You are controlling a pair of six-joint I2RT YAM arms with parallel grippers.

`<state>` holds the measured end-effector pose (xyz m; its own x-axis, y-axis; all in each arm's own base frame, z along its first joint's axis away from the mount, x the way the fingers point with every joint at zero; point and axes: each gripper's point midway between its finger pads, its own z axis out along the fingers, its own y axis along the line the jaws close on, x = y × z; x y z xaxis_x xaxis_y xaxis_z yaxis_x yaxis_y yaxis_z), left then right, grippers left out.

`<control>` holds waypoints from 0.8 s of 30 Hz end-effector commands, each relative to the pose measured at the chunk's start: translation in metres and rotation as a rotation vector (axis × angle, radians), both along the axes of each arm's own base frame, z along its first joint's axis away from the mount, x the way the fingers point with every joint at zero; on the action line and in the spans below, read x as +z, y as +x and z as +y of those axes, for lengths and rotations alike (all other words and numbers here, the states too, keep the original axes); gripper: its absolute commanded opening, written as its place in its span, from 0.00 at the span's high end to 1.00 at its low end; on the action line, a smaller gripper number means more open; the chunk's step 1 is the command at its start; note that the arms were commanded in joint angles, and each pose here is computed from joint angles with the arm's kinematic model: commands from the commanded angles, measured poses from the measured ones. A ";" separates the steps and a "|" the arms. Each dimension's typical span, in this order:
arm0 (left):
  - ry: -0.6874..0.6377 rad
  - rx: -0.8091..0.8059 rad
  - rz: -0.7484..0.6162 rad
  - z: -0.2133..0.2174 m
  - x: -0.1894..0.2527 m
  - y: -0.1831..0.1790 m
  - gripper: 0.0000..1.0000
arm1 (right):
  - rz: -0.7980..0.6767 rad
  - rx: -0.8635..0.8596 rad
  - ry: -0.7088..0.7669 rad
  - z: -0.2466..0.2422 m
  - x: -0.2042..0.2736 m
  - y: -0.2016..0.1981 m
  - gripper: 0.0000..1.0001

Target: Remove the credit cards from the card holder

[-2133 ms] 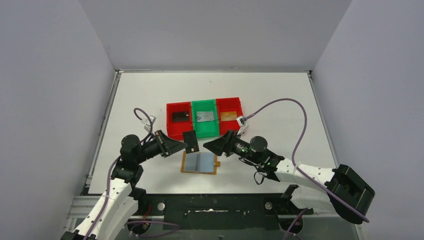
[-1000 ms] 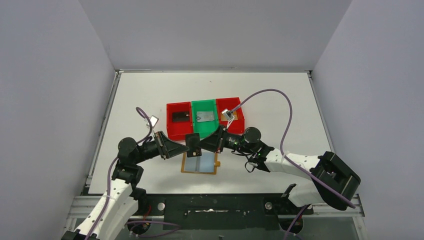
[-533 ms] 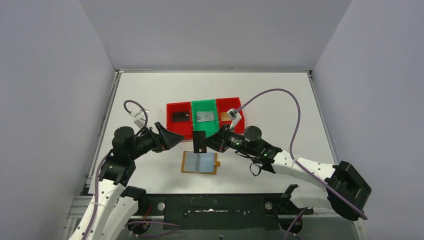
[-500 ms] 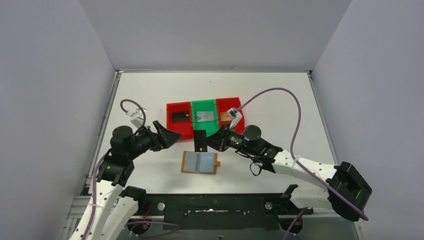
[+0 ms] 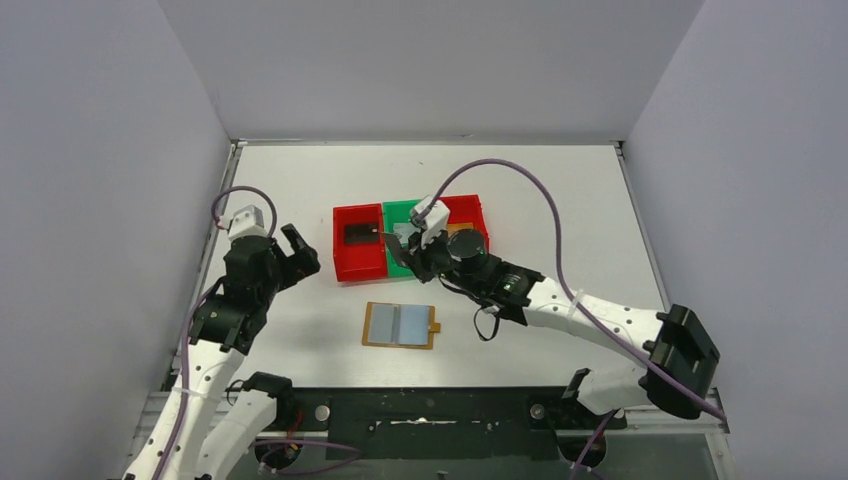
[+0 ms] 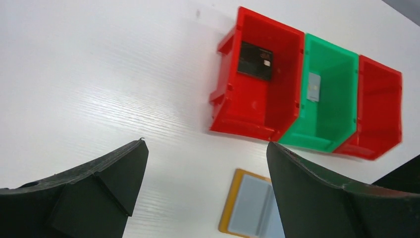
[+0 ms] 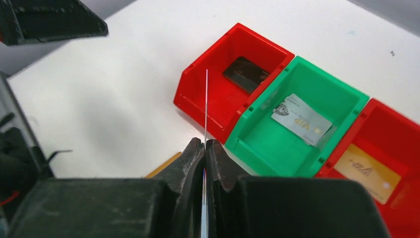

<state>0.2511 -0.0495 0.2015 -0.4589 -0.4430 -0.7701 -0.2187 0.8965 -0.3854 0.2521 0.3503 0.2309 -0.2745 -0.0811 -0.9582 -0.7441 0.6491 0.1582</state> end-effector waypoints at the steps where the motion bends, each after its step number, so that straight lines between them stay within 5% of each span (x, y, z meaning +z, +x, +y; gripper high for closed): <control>1: 0.102 0.175 -0.103 0.037 0.017 0.016 0.07 | -0.249 0.027 -0.217 0.012 0.005 0.027 1.00; 14: 0.127 0.360 -0.182 0.073 0.027 0.000 0.07 | -0.369 0.160 -0.468 0.079 -0.025 0.074 1.00; 24: 0.119 0.358 -0.200 0.073 0.030 -0.004 0.06 | -0.406 0.215 -0.642 0.103 -0.068 0.106 1.00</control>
